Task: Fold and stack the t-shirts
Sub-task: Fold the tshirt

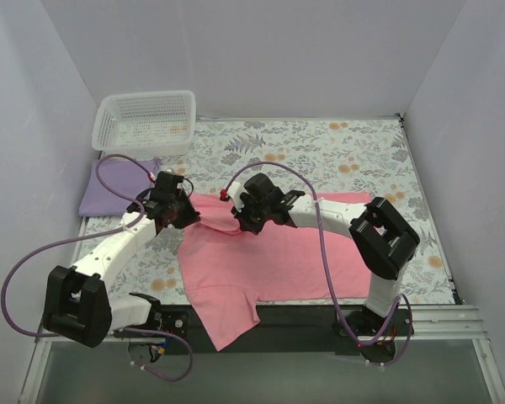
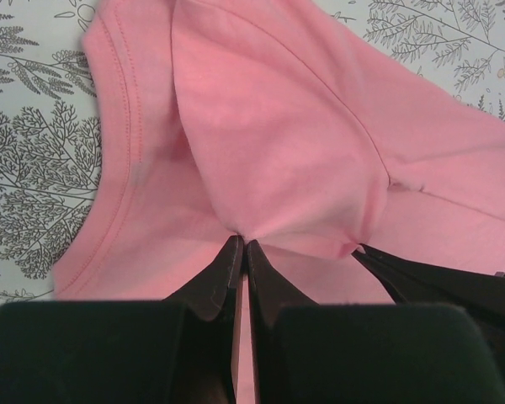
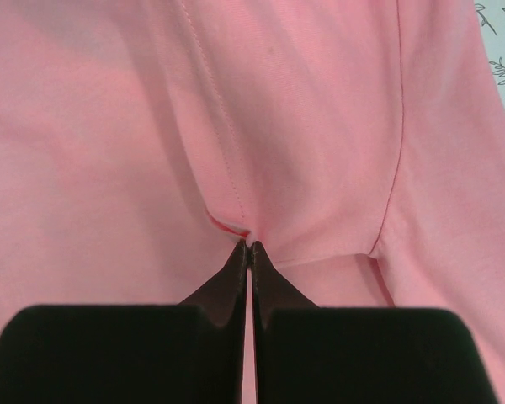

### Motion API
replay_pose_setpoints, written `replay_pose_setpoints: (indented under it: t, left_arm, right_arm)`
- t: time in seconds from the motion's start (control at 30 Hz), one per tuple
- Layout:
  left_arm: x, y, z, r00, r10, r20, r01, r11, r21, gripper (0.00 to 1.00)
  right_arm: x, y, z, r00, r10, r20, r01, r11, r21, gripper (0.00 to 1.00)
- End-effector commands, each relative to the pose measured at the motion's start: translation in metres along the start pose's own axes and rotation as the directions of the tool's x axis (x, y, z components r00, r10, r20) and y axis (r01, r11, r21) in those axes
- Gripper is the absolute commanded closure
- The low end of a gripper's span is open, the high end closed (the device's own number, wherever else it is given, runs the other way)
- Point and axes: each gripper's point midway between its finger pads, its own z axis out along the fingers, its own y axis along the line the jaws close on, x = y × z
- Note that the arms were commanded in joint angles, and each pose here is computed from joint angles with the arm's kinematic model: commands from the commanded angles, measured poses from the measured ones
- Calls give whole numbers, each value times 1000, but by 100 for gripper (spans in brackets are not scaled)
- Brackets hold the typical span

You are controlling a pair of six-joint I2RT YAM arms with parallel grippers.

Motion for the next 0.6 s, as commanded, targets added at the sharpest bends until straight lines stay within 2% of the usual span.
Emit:
replay_pose_setpoints:
  t: [0.0, 0.2, 0.47, 0.57]
  left_arm:
    - [3, 2, -15, 1000, -18, 16, 18, 1000, -6, 100]
    - [17, 8, -21, 1000, -31, 4, 31, 1000, -3, 100]
    - [47, 41, -6, 998, -36, -46, 32, 996, -82, 100]
    - [46, 41, -5, 998, -50, -31, 47, 996, -79, 95]
  right_arm:
    - [-12, 4, -15, 999, -38, 27, 38, 999, -5, 99]
    - [-5, 8, -13, 999, -41, -3, 41, 999, -30, 99]
    - [8, 15, 1, 998, -26, -53, 21, 995, -95, 99]
    - [13, 20, 4, 996, -23, -82, 12, 992, -125, 89]
